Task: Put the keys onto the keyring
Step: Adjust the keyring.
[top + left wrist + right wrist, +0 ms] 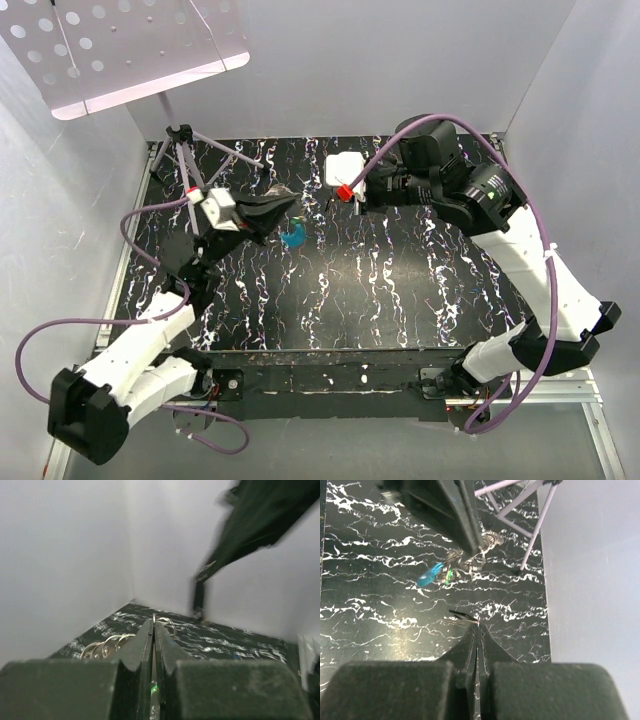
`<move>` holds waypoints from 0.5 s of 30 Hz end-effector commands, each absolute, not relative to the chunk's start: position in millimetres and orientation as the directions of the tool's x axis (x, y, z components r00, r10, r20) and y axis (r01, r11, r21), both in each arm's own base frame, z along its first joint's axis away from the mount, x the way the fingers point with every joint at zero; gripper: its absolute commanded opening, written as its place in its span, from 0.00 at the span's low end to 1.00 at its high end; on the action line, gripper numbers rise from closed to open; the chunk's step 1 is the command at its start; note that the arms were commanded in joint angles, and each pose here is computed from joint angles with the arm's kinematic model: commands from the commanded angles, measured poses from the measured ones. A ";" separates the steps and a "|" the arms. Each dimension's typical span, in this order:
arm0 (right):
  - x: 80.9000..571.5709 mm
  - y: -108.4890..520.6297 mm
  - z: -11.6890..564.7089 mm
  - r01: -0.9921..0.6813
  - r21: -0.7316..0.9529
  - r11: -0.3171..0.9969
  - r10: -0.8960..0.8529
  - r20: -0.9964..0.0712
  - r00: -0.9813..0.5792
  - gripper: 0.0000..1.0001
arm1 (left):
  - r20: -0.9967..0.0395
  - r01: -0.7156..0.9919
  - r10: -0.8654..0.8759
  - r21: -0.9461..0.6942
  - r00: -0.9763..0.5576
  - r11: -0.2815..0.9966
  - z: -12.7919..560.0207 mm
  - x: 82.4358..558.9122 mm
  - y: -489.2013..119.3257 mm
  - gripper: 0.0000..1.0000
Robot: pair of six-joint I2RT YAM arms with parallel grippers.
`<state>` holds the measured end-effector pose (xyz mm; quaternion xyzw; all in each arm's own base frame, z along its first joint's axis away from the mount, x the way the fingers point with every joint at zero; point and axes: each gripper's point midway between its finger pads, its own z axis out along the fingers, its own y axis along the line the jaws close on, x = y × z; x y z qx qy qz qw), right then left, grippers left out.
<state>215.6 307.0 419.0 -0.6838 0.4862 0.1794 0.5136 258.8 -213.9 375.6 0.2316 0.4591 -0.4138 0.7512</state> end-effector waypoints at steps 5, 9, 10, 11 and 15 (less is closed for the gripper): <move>207.0 292.0 430.3 -0.851 -0.521 0.067 -0.437 -0.782 0.444 0.01 | -0.961 0.787 -0.139 0.108 0.239 0.607 374.6 286.1 -211.2 0.00; 207.4 282.2 438.8 -0.827 -0.556 0.080 -0.450 -0.761 0.468 0.01 | -0.884 0.732 0.033 0.407 0.467 0.546 370.0 251.7 -246.7 0.00; 207.9 278.7 441.7 -0.824 -0.559 0.088 -0.451 -0.760 0.468 0.01 | -0.894 0.727 0.043 0.390 0.446 0.565 366.4 255.2 -241.7 0.00; 207.6 276.1 442.8 -0.824 -0.559 0.091 -0.453 -0.760 0.466 0.01 | -0.900 0.760 0.014 0.377 0.436 0.530 365.6 248.6 -240.4 0.00; 202.8 273.3 433.4 -0.844 -0.531 0.074 -0.464 -0.767 0.442 0.01 | -0.934 0.811 0.042 0.331 0.356 0.482 346.3 246.8 -248.5 0.00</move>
